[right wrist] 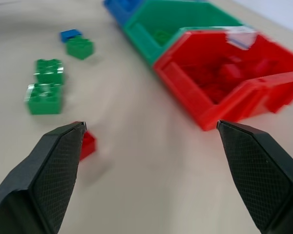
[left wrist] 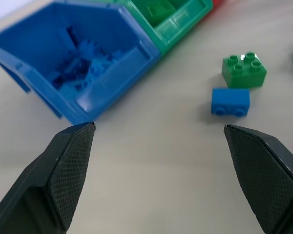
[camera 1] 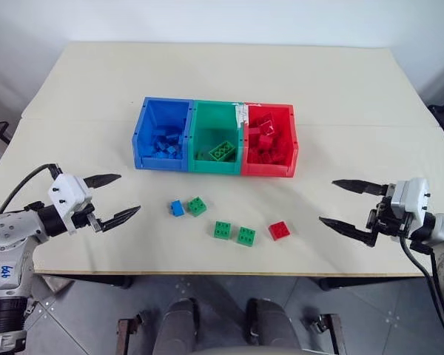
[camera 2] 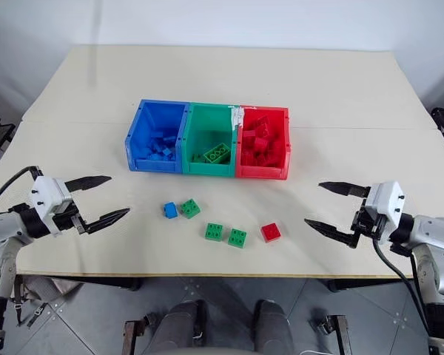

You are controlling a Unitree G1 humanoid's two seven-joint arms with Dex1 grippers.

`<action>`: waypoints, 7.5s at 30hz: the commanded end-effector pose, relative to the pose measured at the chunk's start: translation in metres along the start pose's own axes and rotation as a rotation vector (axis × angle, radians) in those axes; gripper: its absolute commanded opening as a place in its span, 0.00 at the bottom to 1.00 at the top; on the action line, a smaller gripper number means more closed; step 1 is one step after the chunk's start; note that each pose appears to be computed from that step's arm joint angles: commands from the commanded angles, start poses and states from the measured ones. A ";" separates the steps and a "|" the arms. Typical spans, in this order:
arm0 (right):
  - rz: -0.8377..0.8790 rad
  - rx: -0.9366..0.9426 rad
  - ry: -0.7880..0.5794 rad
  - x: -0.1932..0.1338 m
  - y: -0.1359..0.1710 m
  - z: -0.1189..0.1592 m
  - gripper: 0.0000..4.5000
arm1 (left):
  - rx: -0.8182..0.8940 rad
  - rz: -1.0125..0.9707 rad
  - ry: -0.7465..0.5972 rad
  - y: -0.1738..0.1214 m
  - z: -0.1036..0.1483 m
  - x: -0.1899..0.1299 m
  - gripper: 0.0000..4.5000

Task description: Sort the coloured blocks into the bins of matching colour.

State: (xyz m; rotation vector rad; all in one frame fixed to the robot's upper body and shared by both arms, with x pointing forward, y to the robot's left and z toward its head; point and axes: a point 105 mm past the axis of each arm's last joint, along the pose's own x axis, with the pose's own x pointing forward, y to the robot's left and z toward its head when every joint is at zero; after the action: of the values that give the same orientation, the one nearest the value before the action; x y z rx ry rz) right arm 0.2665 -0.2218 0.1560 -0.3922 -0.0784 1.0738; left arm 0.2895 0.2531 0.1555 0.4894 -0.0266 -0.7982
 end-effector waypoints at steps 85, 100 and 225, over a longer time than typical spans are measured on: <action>-0.028 -0.058 0.125 -0.033 -0.002 -0.009 0.99 | -0.003 -0.563 -0.149 -0.090 0.033 0.078 1.00; 0.238 0.059 0.124 0.042 0.020 -0.015 0.99 | -0.006 -0.359 -0.102 -0.060 0.011 0.046 1.00; -0.133 0.087 -0.198 0.240 -0.055 0.107 0.33 | -0.290 0.148 -0.162 -0.059 0.021 -0.005 1.00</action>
State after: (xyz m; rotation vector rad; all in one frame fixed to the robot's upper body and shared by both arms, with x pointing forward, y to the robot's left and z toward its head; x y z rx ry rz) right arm 0.3943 -0.0056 0.2408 -0.2156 -0.2013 1.0275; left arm 0.2450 0.2165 0.1443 0.1432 -0.0726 -0.6801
